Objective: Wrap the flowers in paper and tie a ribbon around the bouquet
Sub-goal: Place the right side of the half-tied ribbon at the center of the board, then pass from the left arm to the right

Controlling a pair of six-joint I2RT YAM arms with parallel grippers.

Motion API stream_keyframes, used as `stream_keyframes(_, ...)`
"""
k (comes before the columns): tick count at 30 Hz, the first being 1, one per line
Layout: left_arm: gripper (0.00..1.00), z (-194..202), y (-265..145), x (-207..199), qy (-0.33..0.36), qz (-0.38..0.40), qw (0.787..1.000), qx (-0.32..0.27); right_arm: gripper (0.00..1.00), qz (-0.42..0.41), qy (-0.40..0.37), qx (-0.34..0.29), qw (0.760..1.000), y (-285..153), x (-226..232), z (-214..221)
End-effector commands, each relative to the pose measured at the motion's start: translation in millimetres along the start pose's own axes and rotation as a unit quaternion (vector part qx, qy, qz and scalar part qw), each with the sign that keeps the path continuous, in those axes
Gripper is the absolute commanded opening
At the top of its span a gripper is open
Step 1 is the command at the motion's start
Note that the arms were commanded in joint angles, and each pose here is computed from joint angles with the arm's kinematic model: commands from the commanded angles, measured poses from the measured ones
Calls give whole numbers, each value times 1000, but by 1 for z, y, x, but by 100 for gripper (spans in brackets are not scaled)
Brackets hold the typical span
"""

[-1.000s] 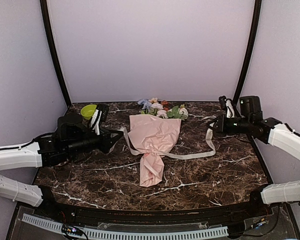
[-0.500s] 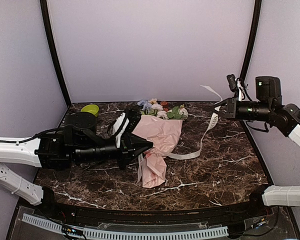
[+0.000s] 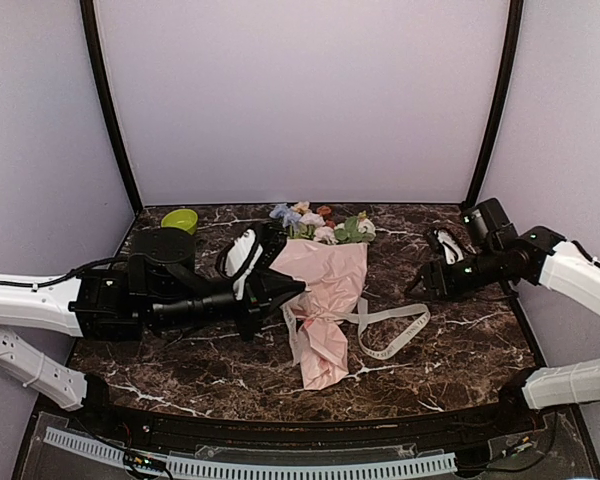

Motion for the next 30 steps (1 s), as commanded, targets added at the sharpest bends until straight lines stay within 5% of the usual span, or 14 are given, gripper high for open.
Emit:
stream_keyframes(1, 0, -4, -14, 14, 18, -47, 998, -23, 63, -177, -154, -48, 971, -1, 73, -23)
stream_keyframes(6, 0, 5, -12, 36, -2, -60, 998, -20, 63, -326, -325, -39, 887, 36, 142, -10)
stream_keyframes(12, 0, 6, -5, 52, 5, -79, 997, -27, 65, -375, -392, -12, 840, 82, 169, -18)
stream_keyframes(18, 0, 12, -2, 66, 0, -83, 996, -25, 60, -381, -387, 32, 839, 120, 176, -26)
stream_keyframes(25, 0, 14, 1, 72, -7, -81, 996, -21, 22, -395, -363, 53, 842, 138, 172, -24)
stream_keyframes(30, 0, 17, 2, 76, -15, -80, 996, -24, 16, -389, -346, 45, 853, 144, 165, -22)
Point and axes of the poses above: each gripper's point midway between its finger pads, its own y axis out along the fingers, its own x axis along the line the jaws close on, z = x × y, the point moved 10 cm from there along -y, back along the fingers, and after that the axes turned 15 degrees about y, right-handed, at the moved point
